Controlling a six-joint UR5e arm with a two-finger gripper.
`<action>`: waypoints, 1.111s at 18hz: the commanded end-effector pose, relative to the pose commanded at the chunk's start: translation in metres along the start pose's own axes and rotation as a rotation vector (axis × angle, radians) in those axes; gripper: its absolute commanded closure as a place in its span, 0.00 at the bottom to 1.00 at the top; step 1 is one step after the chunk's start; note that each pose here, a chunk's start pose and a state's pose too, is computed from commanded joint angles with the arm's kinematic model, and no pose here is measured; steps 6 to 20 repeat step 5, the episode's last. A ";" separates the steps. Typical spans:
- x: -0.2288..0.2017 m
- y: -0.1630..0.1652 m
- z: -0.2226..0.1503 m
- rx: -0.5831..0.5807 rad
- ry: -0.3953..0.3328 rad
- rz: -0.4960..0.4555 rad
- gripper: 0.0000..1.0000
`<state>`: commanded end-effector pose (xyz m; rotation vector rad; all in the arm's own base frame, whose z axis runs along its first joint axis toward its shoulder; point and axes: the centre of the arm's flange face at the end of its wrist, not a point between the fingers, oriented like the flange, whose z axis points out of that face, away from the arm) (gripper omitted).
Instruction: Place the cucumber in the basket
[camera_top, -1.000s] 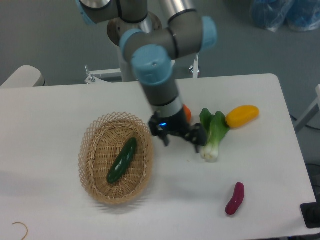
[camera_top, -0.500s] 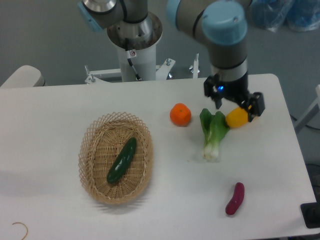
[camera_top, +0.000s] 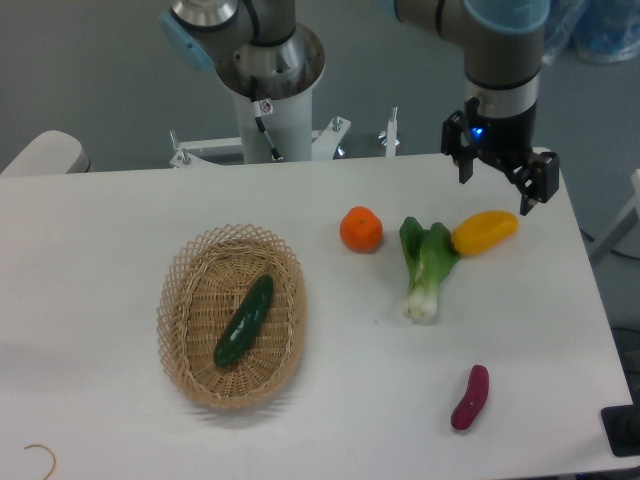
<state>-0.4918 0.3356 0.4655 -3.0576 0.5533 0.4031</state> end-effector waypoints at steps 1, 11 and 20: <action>-0.002 0.008 0.001 -0.003 0.001 0.000 0.00; -0.004 0.019 0.003 -0.005 0.003 0.010 0.00; -0.004 0.019 0.003 -0.005 0.003 0.010 0.00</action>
